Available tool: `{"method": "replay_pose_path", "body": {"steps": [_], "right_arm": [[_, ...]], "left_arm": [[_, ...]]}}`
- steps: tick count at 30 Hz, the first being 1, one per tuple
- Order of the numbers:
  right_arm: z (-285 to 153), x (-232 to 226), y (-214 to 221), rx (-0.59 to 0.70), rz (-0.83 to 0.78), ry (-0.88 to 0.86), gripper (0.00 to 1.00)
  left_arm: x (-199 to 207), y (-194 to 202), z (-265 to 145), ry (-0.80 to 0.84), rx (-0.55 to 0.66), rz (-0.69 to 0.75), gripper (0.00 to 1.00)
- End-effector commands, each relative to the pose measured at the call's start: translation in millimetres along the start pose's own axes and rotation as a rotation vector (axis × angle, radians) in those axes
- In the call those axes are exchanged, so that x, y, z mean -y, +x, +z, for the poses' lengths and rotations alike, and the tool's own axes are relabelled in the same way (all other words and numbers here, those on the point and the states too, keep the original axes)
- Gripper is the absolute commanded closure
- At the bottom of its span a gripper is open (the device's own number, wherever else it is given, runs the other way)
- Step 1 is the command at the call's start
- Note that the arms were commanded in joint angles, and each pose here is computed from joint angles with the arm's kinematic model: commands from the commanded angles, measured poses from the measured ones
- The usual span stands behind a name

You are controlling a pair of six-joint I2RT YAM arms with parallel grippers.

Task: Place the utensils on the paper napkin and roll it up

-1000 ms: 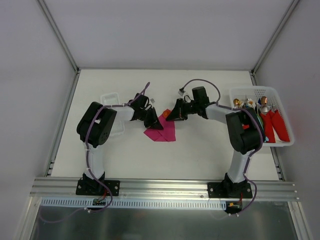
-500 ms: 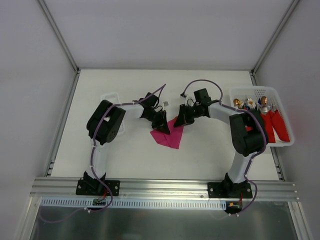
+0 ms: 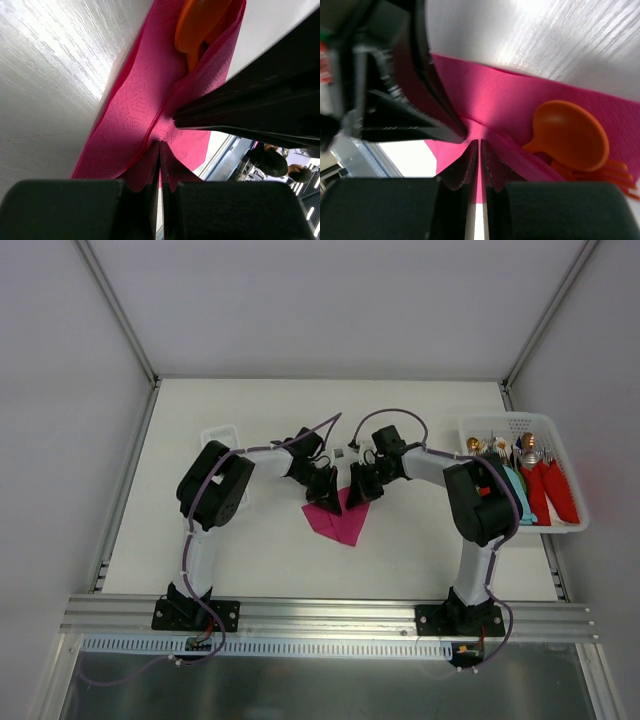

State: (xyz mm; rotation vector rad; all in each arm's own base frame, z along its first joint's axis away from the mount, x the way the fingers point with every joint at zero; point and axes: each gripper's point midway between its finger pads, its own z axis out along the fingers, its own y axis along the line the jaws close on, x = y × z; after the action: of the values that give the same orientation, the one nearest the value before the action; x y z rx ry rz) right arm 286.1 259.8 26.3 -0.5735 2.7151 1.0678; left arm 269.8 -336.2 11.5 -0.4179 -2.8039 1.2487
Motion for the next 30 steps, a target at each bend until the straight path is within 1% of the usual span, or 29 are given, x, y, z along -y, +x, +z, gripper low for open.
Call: {"method": "replay_pose_path", "body": {"steps": [1, 7, 8, 10, 11, 12, 14, 15, 16, 19, 21, 22, 24, 25, 26, 29, 30], "right_arm": [[6.1, 5.5, 2.3, -0.039, -0.025, 0.054, 0.93], [14.1, 24.8, 18.0, -0.099, 0.026, 0.128, 0.94], [14.6, 25.5, 20.2, -0.106, 0.039, 0.132, 0.94], [14.7, 25.8, 21.9, -0.113, 0.053, 0.135, 0.94], [15.3, 26.1, 24.0, -0.118, 0.06, 0.137, 0.94], [15.6, 26.4, 23.7, -0.116, 0.073, 0.138, 0.94], [16.6, 28.4, 25.5, -0.122, 0.09, 0.148, 0.95], [16.8, 28.9, 27.1, -0.124, 0.114, 0.152, 0.95], [17.5, 29.5, 28.3, -0.127, 0.129, 0.155, 0.95], [19.8, 34.1, 34.9, -0.139, 0.203, 0.161, 0.96], [21.4, 37.9, 39.0, -0.144, 0.23, 0.156, 0.96], [21.9, 37.1, 39.3, -0.139, 0.278, 0.153, 0.96], [22.7, 37.9, 40.6, -0.134, 0.306, 0.15, 0.96], [22.9, 39.6, 40.2, -0.128, 0.322, 0.148, 0.96], [23.1, 37.5, 39.2, -0.124, 0.347, 0.136, 0.96], [24.4, 36.4, 39.0, -0.113, 0.397, 0.123, 0.96], [24.1, 36.6, 37.1, -0.105, 0.406, 0.121, 0.96]], "left_arm": [[-43.7, 32.3, 12.8, -0.169, -0.094, -0.022, 1.0], [-39.6, 25.5, 5.5, -0.191, -0.058, 0.002, 1.0], [-35.6, 21.9, 1.0, -0.2, -0.038, 0.014, 0.97], [-29.5, 16.0, -5.9, -0.212, -0.005, 0.029, 0.95], [-25.7, 12.2, -9.9, -0.216, 0.017, 0.037, 0.92], [-15.0, 6.6, -18.9, -0.215, 0.053, 0.053, 0.91], [-4.3, 3.2, -28.2, -0.205, 0.09, 0.065, 0.89], [9.9, -2.8, -38.4, -0.181, 0.134, 0.081, 0.87], [14.7, -2.1, -41.8, -0.171, 0.144, 0.079, 0.87], [34.5, -3.4, -49.9, -0.11, 0.18, 0.057, 0.86], [34.4, 6.5, -48.4, -0.091, 0.182, -0.009, 0.86], [30.8, 12.5, -44.2, -0.073, 0.184, -0.02, 0.86], [31.4, 15.9, -42.8, -0.052, 0.201, -0.072, 0.86], [33.5, 13.9, -41.2, -0.031, 0.22, -0.072, 0.86], [29.0, 21.3, -37.2, -0.031, 0.211, -0.117, 0.86], [27.0, 25.9, -29.3, -0.008, 0.227, -0.152, 0.86], [26.3, 25.9, -27.4, -0.007, 0.237, -0.189, 0.87]]}}
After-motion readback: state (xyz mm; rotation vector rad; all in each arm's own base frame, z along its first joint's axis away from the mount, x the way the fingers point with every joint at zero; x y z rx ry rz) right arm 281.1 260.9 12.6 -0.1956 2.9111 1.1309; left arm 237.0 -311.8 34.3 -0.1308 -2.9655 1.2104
